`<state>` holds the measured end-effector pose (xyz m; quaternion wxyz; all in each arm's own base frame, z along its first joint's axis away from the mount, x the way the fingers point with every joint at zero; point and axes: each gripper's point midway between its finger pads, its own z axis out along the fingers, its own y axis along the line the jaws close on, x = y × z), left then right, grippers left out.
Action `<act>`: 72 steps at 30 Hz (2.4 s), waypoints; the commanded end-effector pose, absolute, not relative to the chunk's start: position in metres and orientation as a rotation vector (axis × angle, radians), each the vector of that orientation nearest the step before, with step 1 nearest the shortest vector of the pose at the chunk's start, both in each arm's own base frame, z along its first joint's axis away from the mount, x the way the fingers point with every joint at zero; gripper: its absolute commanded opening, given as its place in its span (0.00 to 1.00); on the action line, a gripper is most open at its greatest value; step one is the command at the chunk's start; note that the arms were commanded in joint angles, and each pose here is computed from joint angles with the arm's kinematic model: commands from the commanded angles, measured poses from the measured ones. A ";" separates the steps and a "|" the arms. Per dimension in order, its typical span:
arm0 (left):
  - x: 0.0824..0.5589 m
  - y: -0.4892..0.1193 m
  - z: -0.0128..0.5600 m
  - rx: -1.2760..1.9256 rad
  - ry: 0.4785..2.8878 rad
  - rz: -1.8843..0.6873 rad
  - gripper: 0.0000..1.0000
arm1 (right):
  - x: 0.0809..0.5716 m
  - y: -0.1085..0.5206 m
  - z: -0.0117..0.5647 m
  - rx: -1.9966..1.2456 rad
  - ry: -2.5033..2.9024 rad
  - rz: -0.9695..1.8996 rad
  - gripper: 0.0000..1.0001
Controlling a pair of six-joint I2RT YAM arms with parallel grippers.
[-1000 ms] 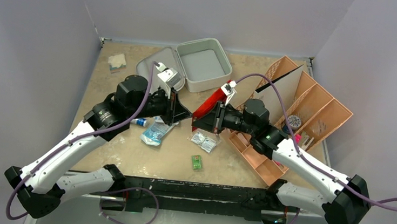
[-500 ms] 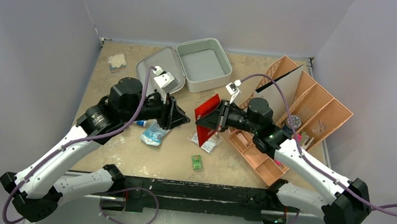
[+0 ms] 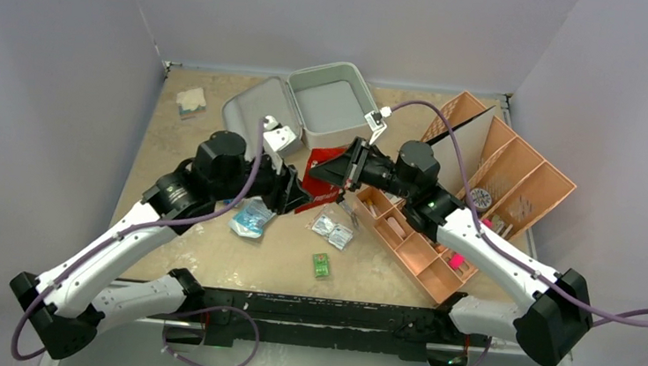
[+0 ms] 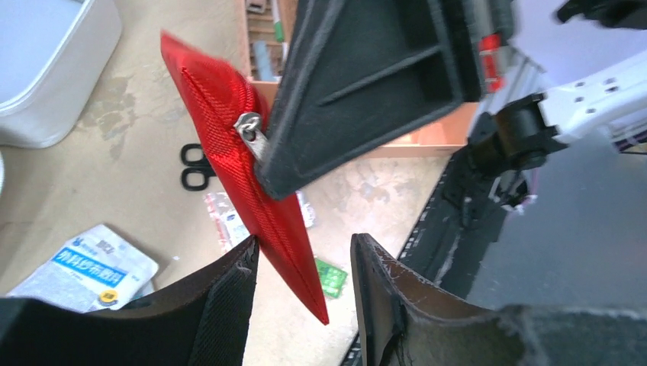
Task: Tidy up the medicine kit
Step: Zip the medicine pouch.
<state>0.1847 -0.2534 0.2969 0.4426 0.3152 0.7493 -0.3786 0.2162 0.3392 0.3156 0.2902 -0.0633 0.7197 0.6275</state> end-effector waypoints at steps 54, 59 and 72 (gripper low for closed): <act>0.209 -0.241 0.339 0.821 1.573 -0.751 0.00 | 0.195 0.296 0.333 -0.343 1.911 1.445 0.45; 0.215 -0.241 0.336 0.790 1.626 -0.743 0.00 | 0.197 0.292 0.343 -0.426 1.918 1.289 0.49; 0.221 -0.244 0.334 0.656 1.847 -0.788 0.00 | 0.217 0.302 0.337 -0.560 1.934 0.920 0.47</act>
